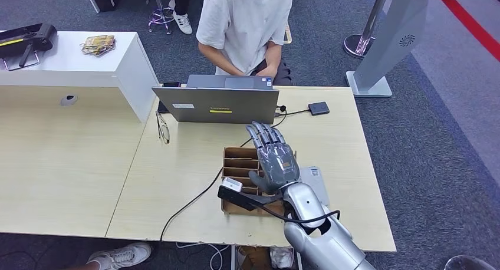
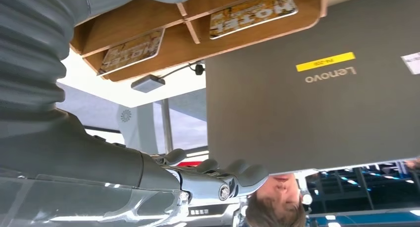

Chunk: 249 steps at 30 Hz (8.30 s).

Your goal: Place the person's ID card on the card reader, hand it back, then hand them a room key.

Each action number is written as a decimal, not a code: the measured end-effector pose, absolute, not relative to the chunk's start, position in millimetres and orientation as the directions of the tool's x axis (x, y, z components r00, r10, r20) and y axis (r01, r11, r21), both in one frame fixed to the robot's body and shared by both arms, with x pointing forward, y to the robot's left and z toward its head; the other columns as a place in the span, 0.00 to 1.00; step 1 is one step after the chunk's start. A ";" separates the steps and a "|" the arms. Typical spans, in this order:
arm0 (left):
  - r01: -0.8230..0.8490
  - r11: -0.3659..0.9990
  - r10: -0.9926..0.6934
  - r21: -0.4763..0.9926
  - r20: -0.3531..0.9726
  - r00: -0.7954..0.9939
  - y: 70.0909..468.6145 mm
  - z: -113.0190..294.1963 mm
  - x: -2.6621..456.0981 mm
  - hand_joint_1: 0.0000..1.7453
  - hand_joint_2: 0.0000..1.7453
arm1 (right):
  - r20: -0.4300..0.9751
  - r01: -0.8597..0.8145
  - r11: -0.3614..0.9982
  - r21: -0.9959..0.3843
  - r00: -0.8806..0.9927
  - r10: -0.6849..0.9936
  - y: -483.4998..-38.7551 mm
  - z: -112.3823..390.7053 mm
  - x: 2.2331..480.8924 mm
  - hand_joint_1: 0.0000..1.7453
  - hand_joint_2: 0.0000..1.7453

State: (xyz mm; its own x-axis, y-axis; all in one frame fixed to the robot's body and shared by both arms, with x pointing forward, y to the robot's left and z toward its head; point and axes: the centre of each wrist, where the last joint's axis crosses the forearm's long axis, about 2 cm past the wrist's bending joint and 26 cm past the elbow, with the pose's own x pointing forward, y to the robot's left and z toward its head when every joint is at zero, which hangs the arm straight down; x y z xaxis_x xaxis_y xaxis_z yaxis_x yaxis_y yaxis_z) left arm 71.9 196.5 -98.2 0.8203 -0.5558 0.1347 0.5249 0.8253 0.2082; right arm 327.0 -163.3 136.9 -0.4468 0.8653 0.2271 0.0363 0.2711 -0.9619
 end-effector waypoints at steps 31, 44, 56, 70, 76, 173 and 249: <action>0.525 0.825 -0.556 0.208 0.135 0.820 196.5 -98.2 71.8 0.00 0.00 | 0.218 0.020 0.242 -0.970 -0.362 0.906 -182.3 119.7 328.2 0.21 1.00; 0.525 0.825 -0.556 0.208 0.135 0.821 196.5 -98.2 71.8 0.00 0.00 | 0.223 0.026 0.246 -0.969 -0.336 0.915 -189.4 117.8 328.6 0.28 1.00; 0.523 0.827 -0.554 0.207 0.135 0.822 196.5 -98.2 71.7 0.00 0.00 | 0.222 0.034 0.245 -0.969 -0.319 0.921 -195.2 116.9 329.3 0.33 1.00; 0.520 0.829 -0.550 0.206 0.134 0.824 196.5 -98.3 71.5 0.00 0.00 | 0.218 0.036 0.240 -0.970 -0.307 0.926 -201.0 114.0 327.0 0.31 1.00; 0.516 0.831 -0.547 0.205 0.134 0.827 196.5 -98.3 71.5 0.00 0.00 | 0.215 0.037 0.237 -0.971 -0.308 0.927 -202.5 113.5 326.2 0.25 1.00; 0.499 0.843 -0.529 0.201 0.141 0.837 197.3 -98.8 69.3 0.00 0.00 | 0.195 0.028 0.218 -0.976 -0.343 0.919 -205.8 103.9 312.2 0.95 1.00; 0.540 0.823 -0.562 0.178 0.115 0.819 194.9 -97.4 75.9 0.00 0.00 | 0.196 0.547 0.590 -0.594 -0.612 0.766 -137.0 214.6 315.9 1.00 1.00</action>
